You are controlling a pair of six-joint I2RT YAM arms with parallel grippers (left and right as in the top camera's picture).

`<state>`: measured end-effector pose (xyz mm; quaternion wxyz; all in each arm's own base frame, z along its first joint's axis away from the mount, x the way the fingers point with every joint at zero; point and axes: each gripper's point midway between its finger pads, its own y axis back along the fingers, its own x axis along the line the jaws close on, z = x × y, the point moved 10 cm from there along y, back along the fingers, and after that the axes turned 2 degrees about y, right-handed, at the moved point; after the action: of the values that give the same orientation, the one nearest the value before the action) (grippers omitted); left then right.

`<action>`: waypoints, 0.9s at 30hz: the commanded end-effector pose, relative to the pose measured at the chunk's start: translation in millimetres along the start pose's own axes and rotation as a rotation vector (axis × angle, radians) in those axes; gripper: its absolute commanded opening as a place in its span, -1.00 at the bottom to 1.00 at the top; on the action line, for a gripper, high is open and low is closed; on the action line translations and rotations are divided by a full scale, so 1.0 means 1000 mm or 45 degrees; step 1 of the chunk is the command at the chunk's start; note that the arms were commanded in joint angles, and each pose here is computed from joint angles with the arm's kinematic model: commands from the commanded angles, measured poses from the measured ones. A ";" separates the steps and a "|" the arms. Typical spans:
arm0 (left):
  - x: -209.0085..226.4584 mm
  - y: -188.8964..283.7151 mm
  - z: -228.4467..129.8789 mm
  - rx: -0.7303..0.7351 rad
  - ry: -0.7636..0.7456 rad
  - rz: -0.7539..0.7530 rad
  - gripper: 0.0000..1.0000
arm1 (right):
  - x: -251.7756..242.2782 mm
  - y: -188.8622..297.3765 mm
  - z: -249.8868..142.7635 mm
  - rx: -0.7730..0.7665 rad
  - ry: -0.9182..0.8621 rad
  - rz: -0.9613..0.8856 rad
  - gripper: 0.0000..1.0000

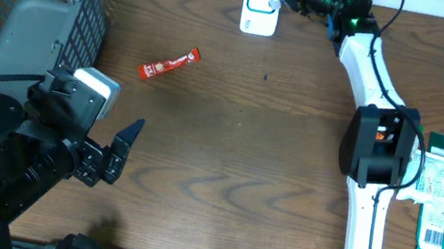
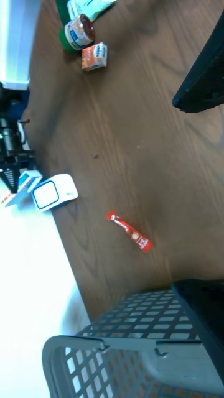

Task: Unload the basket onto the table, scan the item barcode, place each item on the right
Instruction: 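Hold the Panadol box against the scanner window with the right gripper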

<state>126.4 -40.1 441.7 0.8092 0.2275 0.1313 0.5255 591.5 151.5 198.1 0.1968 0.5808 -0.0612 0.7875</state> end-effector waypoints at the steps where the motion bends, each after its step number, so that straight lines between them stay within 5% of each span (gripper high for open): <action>1: 0.001 0.001 0.001 -0.004 0.007 0.011 0.72 | -0.032 -0.009 -0.005 0.012 -0.234 0.006 -0.98; 14: 0.001 0.001 0.001 -0.004 0.007 0.011 0.72 | -0.069 -0.021 -0.014 0.002 -0.273 0.056 -0.98; 27: 0.001 0.001 0.001 -0.004 0.007 0.011 0.72 | -0.065 -0.019 -0.014 0.039 0.039 0.114 -0.98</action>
<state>126.4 -40.1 441.7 0.8093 0.2274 0.1312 0.5255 602.9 155.2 142.0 0.1627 0.5832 -0.0858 0.7912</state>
